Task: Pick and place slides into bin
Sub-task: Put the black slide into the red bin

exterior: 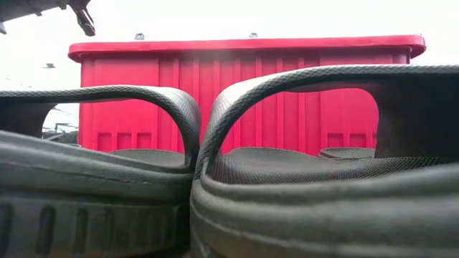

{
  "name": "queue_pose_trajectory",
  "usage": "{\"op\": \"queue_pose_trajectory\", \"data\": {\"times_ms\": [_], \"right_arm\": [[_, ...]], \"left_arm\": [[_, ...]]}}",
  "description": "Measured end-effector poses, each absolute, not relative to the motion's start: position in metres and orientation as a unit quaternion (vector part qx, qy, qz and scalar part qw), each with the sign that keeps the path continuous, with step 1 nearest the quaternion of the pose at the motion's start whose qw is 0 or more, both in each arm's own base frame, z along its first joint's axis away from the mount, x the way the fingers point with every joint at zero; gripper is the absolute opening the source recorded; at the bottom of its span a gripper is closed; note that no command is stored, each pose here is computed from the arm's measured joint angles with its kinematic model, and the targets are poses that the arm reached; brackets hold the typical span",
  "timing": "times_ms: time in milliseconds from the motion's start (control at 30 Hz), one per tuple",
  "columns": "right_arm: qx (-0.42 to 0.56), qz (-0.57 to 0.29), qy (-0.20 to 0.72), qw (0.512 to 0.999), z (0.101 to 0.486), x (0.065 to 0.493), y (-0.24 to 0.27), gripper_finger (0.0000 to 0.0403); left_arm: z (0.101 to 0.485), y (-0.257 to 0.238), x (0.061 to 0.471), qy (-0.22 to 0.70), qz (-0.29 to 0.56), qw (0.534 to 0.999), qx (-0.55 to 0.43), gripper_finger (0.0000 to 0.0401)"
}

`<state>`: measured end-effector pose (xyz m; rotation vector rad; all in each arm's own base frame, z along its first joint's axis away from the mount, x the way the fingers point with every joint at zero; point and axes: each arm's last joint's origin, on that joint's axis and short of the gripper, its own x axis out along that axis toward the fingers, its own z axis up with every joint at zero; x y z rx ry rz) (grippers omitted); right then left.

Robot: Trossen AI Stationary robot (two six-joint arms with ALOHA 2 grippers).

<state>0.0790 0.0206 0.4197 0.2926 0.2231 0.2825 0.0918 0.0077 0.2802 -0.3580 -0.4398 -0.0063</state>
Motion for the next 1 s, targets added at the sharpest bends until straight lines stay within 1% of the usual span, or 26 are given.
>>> {"op": "queue_pose_trajectory", "data": {"times_ms": [100, 200, 267, 367, 500, 600, 800, 867, 1000], "right_arm": [[0.185, 0.186, 0.257, 0.93, 0.435, 0.086, 0.027, 0.0009], [0.234, 0.236, 0.402, 0.853, 0.434, 0.091, 0.034, 0.0027], [0.25, 0.259, 0.47, 0.806, 0.427, 0.094, 0.039, 0.004], [0.25, 0.284, 0.533, 0.757, 0.412, 0.098, 0.046, 0.0064], [0.244, 0.309, 0.573, 0.719, 0.388, 0.104, 0.056, 0.0103], [0.24, 0.311, 0.597, 0.7, 0.365, 0.106, 0.063, 0.0132], [0.256, 0.351, 0.575, 0.693, 0.321, 0.116, 0.079, 0.0183], [0.269, 0.366, 0.572, 0.683, 0.305, 0.118, 0.085, 0.0196], [0.301, 0.36, 0.592, 0.656, 0.272, 0.119, 0.094, 0.0214]], "left_arm": [[0.28, 0.008, 0.092, -0.218, -0.006, 0.958, -0.185, 0.0026], [0.28, 0.008, 0.092, -0.218, -0.003, 0.958, -0.184, 0.0026], [0.28, 0.008, 0.092, -0.218, -0.001, 0.959, -0.18, 0.0026], [0.28, 0.008, 0.092, -0.218, -0.001, 0.959, -0.183, 0.0026], [0.28, 0.007, 0.092, -0.215, -0.016, 0.96, -0.179, 0.0026], [0.28, 0.006, 0.092, -0.211, -0.025, 0.962, -0.171, 0.0026], [0.279, 0.006, 0.092, -0.205, -0.022, 0.964, -0.167, 0.0026], [0.279, 0.006, 0.093, -0.204, -0.022, 0.964, -0.169, 0.0026], [0.278, 0.006, 0.093, -0.201, -0.022, 0.965, -0.17, 0.0026]]}}
